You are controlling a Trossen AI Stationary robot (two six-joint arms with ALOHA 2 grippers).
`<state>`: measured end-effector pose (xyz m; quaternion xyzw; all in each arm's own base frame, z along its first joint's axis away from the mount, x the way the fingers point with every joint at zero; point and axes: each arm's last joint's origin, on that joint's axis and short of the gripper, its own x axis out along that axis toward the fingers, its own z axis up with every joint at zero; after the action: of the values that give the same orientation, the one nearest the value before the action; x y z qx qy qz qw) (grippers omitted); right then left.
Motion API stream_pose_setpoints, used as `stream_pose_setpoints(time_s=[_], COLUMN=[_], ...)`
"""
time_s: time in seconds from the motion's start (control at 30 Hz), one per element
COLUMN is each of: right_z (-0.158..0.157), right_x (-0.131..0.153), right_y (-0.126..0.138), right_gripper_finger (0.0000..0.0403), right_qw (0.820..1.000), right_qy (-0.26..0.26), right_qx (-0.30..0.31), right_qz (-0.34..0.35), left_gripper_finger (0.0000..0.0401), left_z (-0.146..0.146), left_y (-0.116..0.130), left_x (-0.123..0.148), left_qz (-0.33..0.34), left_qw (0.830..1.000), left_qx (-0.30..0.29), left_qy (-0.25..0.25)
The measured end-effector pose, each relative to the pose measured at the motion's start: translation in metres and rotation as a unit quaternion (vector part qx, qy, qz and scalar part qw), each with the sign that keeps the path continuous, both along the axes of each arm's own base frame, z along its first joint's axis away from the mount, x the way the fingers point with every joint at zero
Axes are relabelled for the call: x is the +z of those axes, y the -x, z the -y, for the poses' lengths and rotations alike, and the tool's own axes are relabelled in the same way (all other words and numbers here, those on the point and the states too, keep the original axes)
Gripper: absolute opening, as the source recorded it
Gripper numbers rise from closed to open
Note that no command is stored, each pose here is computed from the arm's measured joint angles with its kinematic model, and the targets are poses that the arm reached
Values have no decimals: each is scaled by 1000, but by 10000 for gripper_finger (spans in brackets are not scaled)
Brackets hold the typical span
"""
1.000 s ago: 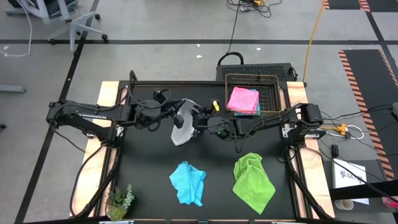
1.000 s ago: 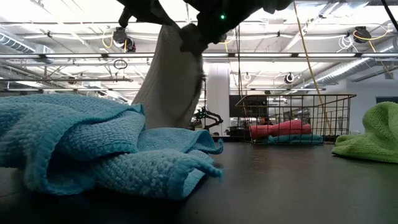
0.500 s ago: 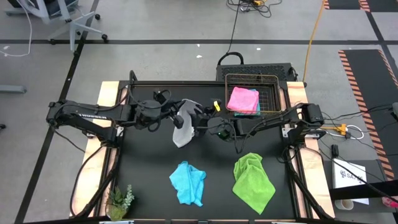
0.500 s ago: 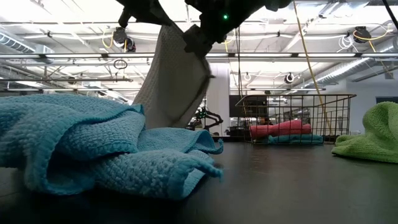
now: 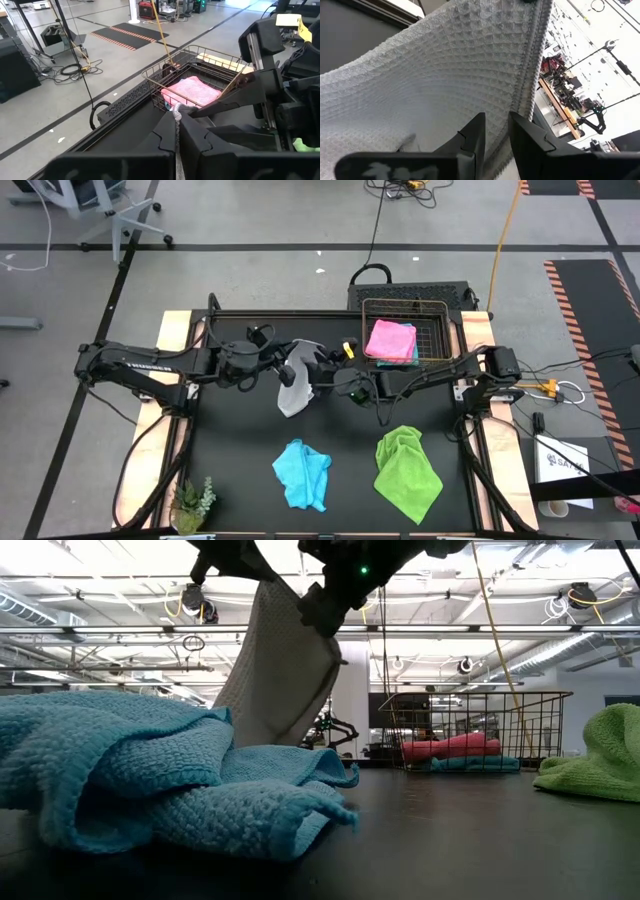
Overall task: Fold microfiber towels
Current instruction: Fold the gray towel
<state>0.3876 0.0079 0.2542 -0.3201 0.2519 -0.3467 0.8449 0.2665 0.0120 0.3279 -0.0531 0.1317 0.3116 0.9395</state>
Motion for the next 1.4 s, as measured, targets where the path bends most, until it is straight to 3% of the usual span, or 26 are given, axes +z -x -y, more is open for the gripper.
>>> stream_pose_setpoints(time_s=[0.53,0.8,1.03,1.23,1.4], right_z=[2,1,1,0,0], right_x=[16,10,5,-9,-12], right_y=[14,14,16,23,26], right_gripper_finger=[75,75,75,75,72], right_qw=[1000,998,995,984,982], right_qy=[-10,-66,-97,-178,-190], right_qx=[-29,3,-11,-13,-21], right_qz=[8,21,23,1,-8], left_gripper_finger=[17,14,5,17,6], left_z=[0,0,0,0,0], left_y=[0,0,0,0,0], left_x=[0,0,0,0,0], left_qz=[3,3,3,3,3], left_qw=[1000,1000,1000,1000,1000], left_qx=[2,2,2,2,2], left_qy=[3,3,3,3,3])
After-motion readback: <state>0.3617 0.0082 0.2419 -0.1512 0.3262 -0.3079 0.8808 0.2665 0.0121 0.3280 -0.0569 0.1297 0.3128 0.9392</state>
